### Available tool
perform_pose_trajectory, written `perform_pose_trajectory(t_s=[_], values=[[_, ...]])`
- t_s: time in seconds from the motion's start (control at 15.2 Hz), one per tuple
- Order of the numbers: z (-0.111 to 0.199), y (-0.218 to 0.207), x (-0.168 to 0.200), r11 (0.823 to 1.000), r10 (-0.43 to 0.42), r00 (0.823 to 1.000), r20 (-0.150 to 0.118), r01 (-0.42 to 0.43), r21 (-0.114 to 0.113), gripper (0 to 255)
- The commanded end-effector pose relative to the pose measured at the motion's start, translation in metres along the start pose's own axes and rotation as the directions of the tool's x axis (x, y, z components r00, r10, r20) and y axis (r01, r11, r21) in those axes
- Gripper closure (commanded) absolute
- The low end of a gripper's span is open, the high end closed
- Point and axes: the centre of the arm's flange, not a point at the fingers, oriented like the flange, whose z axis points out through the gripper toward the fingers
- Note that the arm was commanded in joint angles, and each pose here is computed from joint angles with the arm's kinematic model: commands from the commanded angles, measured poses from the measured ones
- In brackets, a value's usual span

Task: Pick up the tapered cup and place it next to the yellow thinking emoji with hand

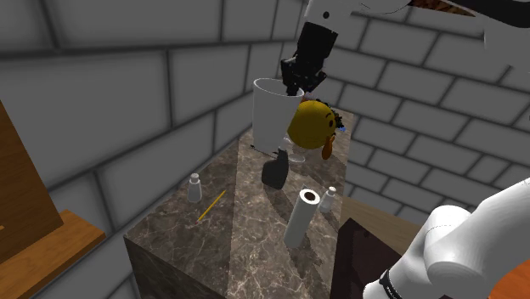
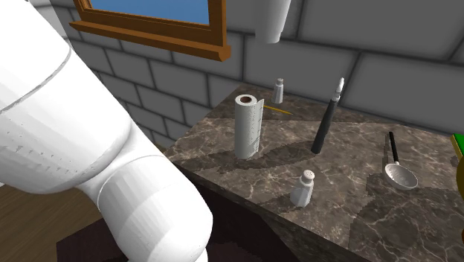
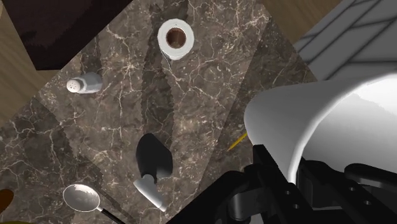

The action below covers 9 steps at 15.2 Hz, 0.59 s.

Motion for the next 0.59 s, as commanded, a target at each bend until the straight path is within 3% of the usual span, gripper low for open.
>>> perform_pose_trajectory(t_s=[0.0, 0.53], values=[[-0.011, -0.001, 0.000, 1.000, 0.000, 1.000, 0.000, 0.000, 0.000, 255], [-0.030, 0.086, 0.025, 1.000, 0.000, 1.000, 0.000, 0.000, 0.000, 255]])
